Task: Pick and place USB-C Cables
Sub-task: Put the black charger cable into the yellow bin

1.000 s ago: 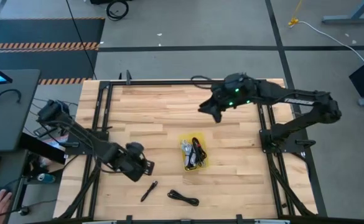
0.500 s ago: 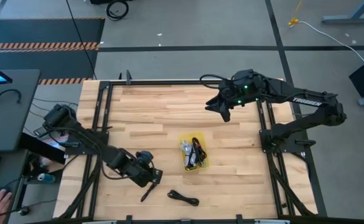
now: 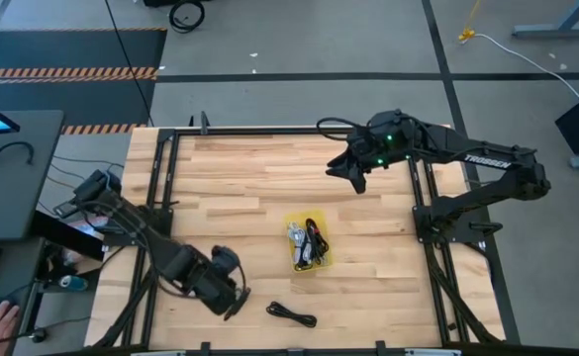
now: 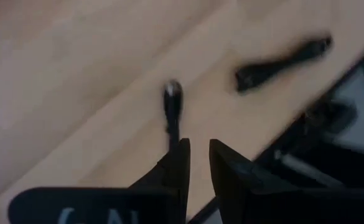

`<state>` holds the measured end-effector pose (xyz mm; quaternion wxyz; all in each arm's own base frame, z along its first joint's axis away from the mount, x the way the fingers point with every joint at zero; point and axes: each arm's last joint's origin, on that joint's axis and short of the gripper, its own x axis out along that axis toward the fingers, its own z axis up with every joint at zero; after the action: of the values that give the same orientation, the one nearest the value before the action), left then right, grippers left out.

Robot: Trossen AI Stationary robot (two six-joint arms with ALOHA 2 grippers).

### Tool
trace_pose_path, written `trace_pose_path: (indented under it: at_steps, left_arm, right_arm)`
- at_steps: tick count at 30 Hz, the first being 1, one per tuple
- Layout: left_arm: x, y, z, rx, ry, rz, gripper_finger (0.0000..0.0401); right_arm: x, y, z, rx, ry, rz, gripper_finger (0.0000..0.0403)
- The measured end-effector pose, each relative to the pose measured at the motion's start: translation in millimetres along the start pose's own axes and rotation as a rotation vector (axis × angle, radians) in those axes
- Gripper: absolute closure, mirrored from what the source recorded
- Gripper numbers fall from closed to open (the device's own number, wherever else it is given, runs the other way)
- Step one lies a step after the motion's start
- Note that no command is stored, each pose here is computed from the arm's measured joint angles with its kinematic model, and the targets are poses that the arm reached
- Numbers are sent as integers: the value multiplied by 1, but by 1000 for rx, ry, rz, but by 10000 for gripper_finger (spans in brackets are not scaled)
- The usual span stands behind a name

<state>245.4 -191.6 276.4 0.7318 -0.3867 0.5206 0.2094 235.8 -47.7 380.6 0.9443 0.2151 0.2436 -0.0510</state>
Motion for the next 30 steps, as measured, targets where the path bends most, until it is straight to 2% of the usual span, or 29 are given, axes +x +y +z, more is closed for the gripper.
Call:
trace_pose_path:
  at_steps: [4, 9, 17, 30]
  left_arm:
    - [5, -7, -13, 99, 35, -10, 335]
    - [16, -9, -17, 102, 24, 15, 335]
    - [16, -11, -4, 28, 11, -11, 335]
    - [22, -11, 21, 8, -71, -10, 335]
  right_arm:
    - [-1, -4, 1, 9, -8, -14, 264]
    - [-2, -9, 3, 10, -18, -32, 264]
    - [-3, -14, 5, 6, -26, -48, 264]
    - [-3, -13, 5, 3, -26, -48, 264]
